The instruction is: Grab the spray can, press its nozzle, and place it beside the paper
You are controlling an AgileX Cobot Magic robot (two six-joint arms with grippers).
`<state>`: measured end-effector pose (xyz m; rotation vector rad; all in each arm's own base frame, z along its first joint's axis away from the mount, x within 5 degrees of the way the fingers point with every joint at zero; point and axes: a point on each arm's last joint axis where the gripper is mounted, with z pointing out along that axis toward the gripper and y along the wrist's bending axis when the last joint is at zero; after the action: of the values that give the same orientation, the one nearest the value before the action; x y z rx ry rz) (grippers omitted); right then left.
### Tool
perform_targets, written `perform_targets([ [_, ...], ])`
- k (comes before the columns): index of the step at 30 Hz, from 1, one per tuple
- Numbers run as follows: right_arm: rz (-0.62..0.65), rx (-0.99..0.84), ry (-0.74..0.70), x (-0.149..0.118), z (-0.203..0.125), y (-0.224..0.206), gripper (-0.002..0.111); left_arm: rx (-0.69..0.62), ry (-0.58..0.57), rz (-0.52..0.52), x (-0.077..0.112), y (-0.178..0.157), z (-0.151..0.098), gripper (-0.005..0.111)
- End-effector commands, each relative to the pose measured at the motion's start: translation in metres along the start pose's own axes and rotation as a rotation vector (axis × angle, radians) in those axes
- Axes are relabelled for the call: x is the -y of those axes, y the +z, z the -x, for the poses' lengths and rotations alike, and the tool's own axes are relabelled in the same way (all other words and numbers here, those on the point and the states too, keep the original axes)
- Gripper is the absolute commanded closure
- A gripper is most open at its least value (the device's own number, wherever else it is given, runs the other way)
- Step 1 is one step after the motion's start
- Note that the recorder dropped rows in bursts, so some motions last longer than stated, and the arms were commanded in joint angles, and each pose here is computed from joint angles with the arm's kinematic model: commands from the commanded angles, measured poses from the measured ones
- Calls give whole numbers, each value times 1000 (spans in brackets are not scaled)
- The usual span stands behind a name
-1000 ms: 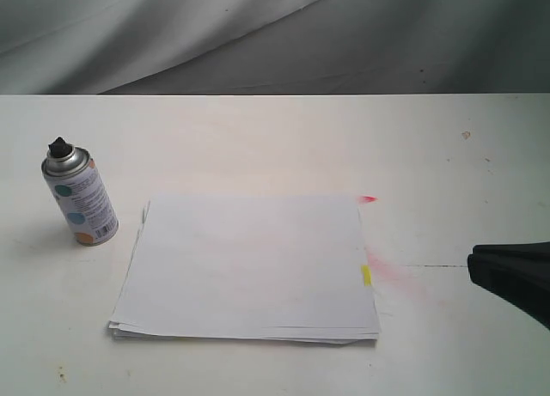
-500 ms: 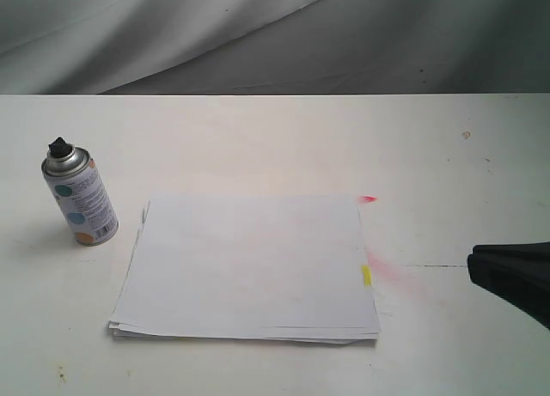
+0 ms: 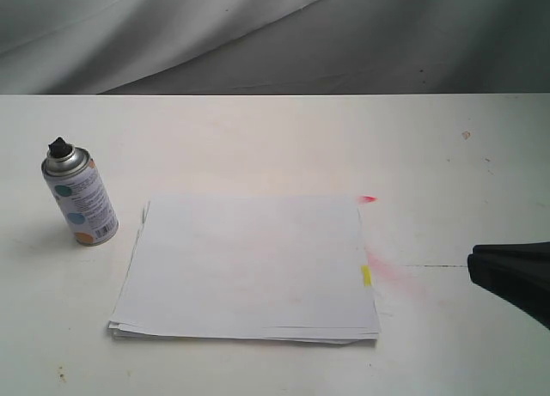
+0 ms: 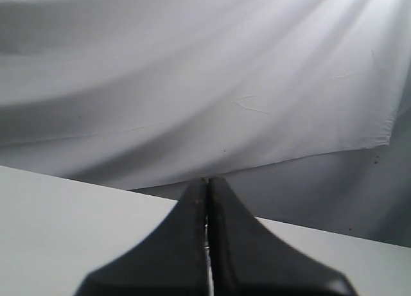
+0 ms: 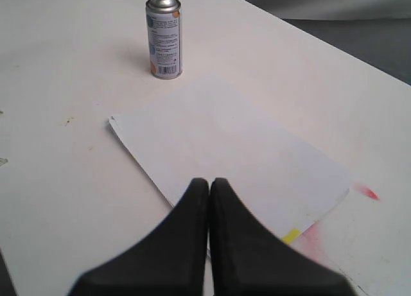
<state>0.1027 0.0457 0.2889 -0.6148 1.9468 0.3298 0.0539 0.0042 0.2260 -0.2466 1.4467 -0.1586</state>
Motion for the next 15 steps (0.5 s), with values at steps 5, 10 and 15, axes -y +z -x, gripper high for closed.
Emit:
perform_targets([
  [5, -6, 10, 11, 0, 0, 0, 108, -21, -32, -8, -2, 1, -13, 107],
  [10, -6, 10, 11, 0, 0, 0, 108, -64, 74, 0, -3, 1, -17, 107],
  [15, -6, 10, 11, 0, 0, 0, 108, -132, 97, 12, -5, 0, -23, 107],
])
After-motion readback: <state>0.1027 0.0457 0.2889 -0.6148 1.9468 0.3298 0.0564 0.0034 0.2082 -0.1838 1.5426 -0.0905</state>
